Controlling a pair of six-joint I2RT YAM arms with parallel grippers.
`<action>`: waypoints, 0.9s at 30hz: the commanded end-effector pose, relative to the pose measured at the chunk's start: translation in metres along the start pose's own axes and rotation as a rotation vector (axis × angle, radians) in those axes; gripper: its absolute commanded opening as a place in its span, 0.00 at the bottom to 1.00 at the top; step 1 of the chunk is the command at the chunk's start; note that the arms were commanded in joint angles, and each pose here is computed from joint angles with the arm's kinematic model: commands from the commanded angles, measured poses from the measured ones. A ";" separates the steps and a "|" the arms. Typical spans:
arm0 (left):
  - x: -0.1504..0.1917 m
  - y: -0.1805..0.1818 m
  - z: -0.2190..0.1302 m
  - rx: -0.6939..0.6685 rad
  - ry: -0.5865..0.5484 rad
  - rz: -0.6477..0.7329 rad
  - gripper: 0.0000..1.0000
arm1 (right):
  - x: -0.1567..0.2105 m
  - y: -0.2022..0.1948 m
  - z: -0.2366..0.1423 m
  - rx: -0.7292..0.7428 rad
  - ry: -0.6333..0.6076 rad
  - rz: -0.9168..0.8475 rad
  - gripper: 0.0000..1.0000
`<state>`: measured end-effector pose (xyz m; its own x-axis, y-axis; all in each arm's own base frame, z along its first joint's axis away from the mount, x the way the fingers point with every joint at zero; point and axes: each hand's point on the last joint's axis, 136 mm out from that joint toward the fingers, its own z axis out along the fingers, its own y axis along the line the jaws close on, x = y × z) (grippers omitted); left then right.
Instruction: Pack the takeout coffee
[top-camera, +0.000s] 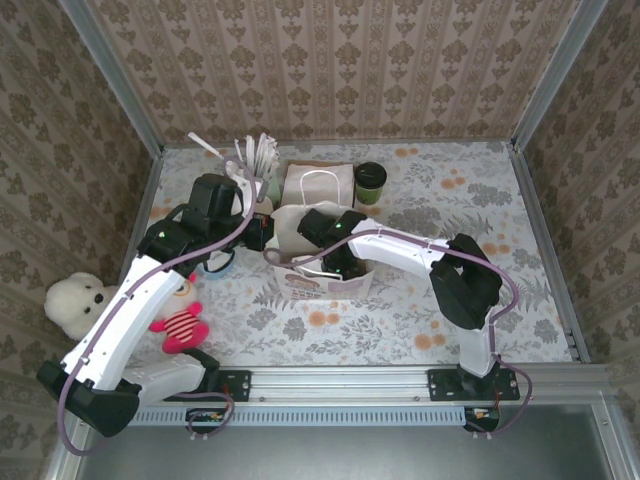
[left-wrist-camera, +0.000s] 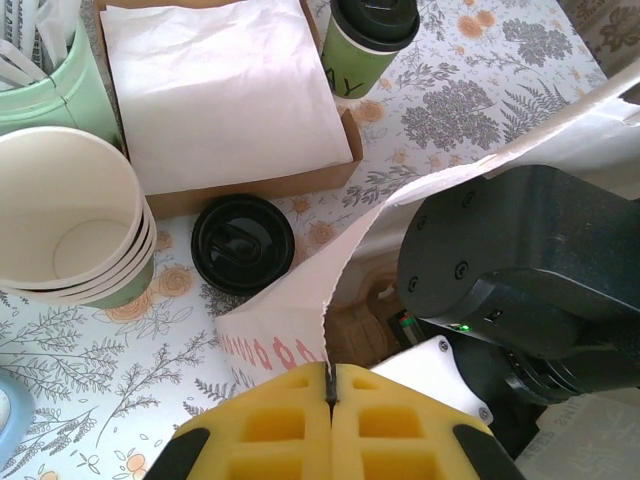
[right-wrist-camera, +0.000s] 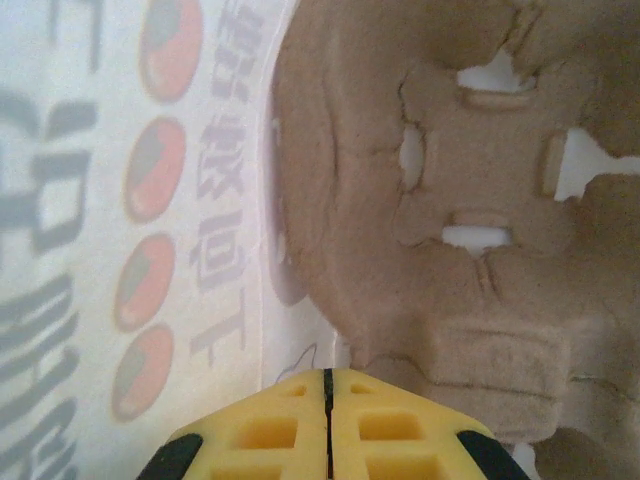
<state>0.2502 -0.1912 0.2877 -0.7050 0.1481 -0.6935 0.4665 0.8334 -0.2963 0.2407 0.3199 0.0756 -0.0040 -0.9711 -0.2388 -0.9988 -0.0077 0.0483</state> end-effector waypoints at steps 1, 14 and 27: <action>-0.013 0.000 -0.005 -0.001 -0.053 -0.004 0.00 | 0.019 0.005 0.005 -0.020 0.104 -0.031 0.10; -0.015 -0.004 -0.006 0.019 -0.049 0.014 0.00 | 0.005 -0.007 0.000 0.046 0.037 -0.020 0.11; -0.012 0.000 -0.006 0.003 -0.062 0.008 0.00 | -0.003 0.019 -0.022 -0.105 -0.029 -0.030 0.11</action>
<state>0.2527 -0.1932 0.2915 -0.6933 0.1411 -0.7067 0.4733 0.8287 -0.2988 0.2388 0.3258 0.0937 0.0087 -0.9606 -0.2778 -0.9971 -0.0292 0.0698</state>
